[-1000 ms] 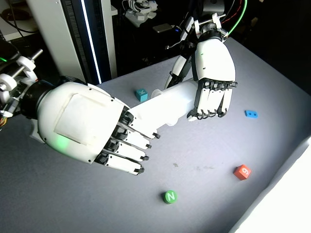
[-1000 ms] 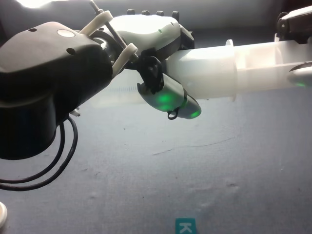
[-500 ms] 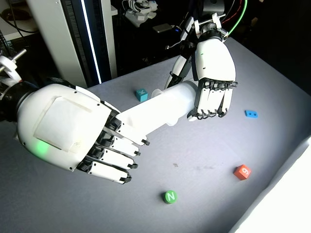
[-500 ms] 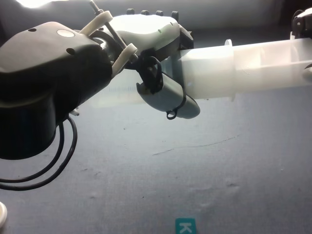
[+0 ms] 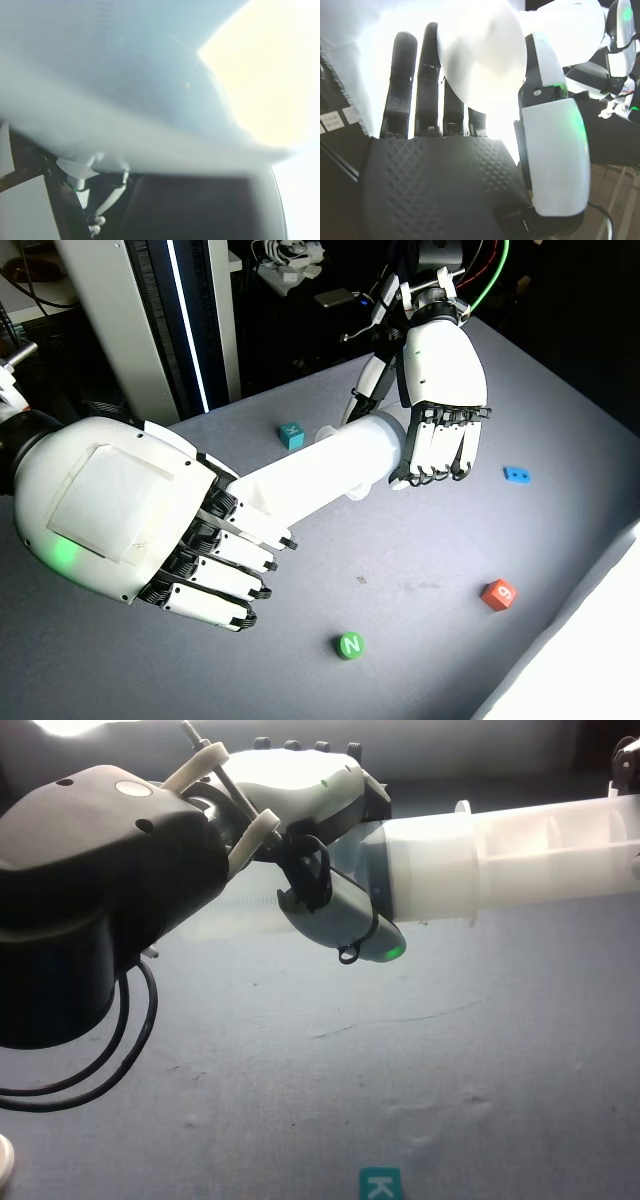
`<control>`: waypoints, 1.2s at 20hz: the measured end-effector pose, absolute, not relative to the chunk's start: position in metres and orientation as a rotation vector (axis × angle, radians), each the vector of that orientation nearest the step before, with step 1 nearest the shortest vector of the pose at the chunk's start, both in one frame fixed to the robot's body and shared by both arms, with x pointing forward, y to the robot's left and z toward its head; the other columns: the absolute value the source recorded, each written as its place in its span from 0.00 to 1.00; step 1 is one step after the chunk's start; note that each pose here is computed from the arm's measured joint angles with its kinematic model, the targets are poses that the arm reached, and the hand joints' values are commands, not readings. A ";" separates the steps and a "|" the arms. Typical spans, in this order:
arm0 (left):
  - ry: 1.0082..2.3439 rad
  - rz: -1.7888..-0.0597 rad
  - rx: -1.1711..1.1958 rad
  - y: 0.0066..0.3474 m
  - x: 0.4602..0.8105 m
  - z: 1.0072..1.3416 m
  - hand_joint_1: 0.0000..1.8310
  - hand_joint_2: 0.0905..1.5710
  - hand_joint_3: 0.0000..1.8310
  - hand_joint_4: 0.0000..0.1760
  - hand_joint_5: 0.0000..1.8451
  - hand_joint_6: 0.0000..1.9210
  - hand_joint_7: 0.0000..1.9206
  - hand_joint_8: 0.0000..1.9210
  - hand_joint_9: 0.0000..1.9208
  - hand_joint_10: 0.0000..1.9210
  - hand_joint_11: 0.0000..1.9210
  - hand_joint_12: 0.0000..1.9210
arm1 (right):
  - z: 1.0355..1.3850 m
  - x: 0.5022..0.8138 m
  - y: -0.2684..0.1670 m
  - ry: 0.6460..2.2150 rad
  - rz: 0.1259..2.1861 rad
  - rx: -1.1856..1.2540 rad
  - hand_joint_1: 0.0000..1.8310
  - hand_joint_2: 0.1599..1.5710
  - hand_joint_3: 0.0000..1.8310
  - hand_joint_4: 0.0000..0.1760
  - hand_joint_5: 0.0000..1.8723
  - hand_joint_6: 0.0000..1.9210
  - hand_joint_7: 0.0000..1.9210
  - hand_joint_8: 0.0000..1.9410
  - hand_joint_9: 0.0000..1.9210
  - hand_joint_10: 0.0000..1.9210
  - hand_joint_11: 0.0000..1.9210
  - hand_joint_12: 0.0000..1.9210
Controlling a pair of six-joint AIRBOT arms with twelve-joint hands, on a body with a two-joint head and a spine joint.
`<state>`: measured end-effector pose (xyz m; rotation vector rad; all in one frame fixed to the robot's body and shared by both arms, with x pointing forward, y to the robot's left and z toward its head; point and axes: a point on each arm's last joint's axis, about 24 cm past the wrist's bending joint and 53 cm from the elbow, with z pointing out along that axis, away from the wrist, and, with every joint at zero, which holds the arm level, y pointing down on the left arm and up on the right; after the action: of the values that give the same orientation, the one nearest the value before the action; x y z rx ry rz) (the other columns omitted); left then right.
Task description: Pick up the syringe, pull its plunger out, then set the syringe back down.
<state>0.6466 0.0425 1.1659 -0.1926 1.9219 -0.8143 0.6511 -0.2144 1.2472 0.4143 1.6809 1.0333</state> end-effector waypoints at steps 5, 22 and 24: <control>1.924 -0.813 -0.196 0.043 0.647 1.166 0.67 0.75 0.00 0.00 0.50 0.48 0.40 0.80 0.35 0.68 0.22 0.74 | 1.247 0.651 -0.215 1.680 1.033 0.416 0.53 0.72 0.00 0.00 0.18 0.52 0.24 0.51 0.20 0.55 0.04 0.77; 1.919 -0.774 -0.189 0.050 0.650 1.166 0.66 0.75 0.00 0.00 0.49 0.51 0.41 0.78 0.35 0.68 0.21 0.77 | 1.252 0.654 -0.225 1.658 1.022 0.433 0.12 0.39 0.00 0.00 0.00 0.00 0.00 0.00 0.00 0.00 0.00 0.00; 1.921 -0.771 -0.188 0.050 0.650 1.165 0.67 0.75 0.00 0.00 0.49 0.49 0.40 0.80 0.35 0.70 0.22 0.76 | 1.252 0.654 -0.225 1.659 1.023 0.433 0.13 0.38 0.00 0.00 0.00 0.00 0.00 0.00 0.00 0.00 0.00 0.00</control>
<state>0.6495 0.0503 1.1647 -0.1879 1.9211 -0.7713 0.6540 -0.2249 1.2518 0.4335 1.6587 1.0225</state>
